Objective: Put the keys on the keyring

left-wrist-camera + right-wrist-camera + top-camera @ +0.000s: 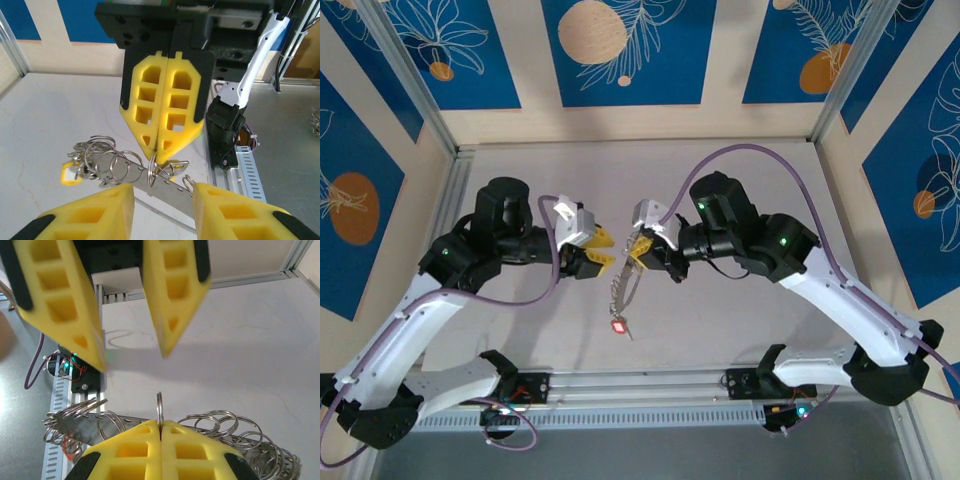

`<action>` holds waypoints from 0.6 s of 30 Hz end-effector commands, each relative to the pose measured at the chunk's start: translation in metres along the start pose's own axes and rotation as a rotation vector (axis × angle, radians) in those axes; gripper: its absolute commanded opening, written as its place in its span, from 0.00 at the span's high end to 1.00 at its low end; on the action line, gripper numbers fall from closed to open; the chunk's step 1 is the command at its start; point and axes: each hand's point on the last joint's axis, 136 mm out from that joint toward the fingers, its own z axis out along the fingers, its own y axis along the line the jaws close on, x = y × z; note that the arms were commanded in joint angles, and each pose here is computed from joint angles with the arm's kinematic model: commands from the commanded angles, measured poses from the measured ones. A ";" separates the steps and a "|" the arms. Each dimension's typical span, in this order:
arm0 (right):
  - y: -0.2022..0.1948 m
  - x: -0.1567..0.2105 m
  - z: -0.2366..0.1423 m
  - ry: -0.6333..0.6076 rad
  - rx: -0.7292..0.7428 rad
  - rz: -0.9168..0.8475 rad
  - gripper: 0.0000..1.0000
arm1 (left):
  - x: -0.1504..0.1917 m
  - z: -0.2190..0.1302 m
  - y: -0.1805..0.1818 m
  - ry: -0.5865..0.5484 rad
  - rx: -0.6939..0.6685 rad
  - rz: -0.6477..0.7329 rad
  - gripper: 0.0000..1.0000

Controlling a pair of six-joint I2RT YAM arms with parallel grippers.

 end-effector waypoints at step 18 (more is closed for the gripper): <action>0.011 -0.023 0.005 0.042 -0.024 -0.130 1.00 | 0.018 0.017 0.004 0.110 0.022 0.025 0.72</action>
